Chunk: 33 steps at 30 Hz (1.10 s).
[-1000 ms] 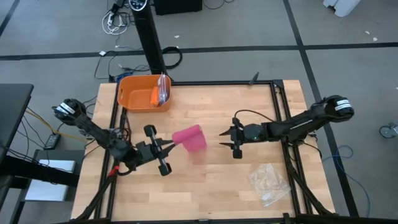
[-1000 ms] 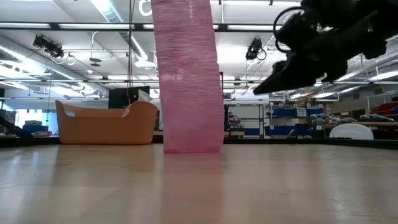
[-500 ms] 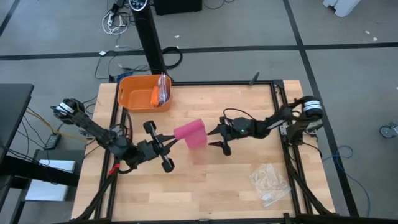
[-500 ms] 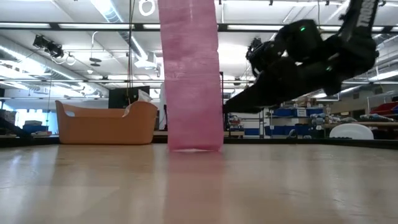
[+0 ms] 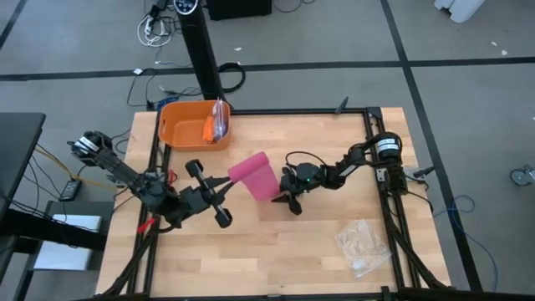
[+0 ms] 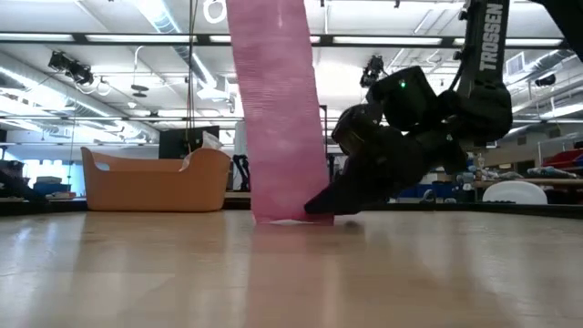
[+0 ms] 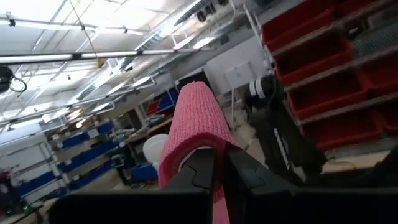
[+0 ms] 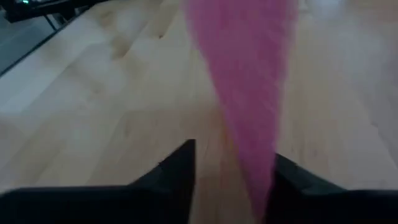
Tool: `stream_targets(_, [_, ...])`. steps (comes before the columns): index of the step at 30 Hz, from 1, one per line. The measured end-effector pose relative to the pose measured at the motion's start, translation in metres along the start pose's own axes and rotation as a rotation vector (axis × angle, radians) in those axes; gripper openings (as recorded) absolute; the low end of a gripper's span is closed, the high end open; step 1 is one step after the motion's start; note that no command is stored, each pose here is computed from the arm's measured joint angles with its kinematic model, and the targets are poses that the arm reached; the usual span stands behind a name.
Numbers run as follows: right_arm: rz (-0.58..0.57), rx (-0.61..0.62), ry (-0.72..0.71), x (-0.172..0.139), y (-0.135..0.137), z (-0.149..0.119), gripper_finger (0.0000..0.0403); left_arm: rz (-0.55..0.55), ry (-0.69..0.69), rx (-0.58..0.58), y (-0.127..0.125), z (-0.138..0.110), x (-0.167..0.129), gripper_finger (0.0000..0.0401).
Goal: Roll bandage
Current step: Roll the pink bandage
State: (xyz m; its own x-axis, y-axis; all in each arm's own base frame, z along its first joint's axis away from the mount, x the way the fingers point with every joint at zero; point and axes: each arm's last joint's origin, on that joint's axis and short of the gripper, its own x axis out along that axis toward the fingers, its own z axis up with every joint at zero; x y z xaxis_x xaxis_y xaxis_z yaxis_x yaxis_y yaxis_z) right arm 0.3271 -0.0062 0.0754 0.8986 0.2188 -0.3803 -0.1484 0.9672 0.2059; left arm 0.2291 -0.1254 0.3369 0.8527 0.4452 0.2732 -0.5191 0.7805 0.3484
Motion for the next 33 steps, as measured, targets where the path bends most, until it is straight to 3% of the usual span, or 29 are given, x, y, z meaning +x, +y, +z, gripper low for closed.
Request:
stream_targets(4, [-0.008, -0.045, -0.015, 0.002, 0.012, 0.002, 0.0035, 0.018, 0.023, 0.009, 0.004, 0.001, -0.002, 0.0018])
stream_targets(6, [0.009, -0.077, -0.045, 0.002, 0.021, 0.007, 0.0011, 0.034, 0.037, 0.014, 0.005, 0.002, -0.003, 0.0018])
stream_targets(14, [0.198, -0.103, -0.106, -0.010, 0.073, 0.032, 0.0005, 0.084, 0.100, 0.111, 0.010, -0.003, -0.005, 0.0018])
stream_targets(22, [0.298, -0.142, -0.288, -0.051, 0.109, 0.085, 0.0002, 0.087, 0.108, 0.050, 0.031, -0.032, -0.028, 0.0019])
stream_targets(33, [0.112, -0.237, -0.333, -0.102, 0.129, 0.171, 0.0001, 0.161, 0.236, -0.054, 0.038, -0.102, -0.056, 0.0019])
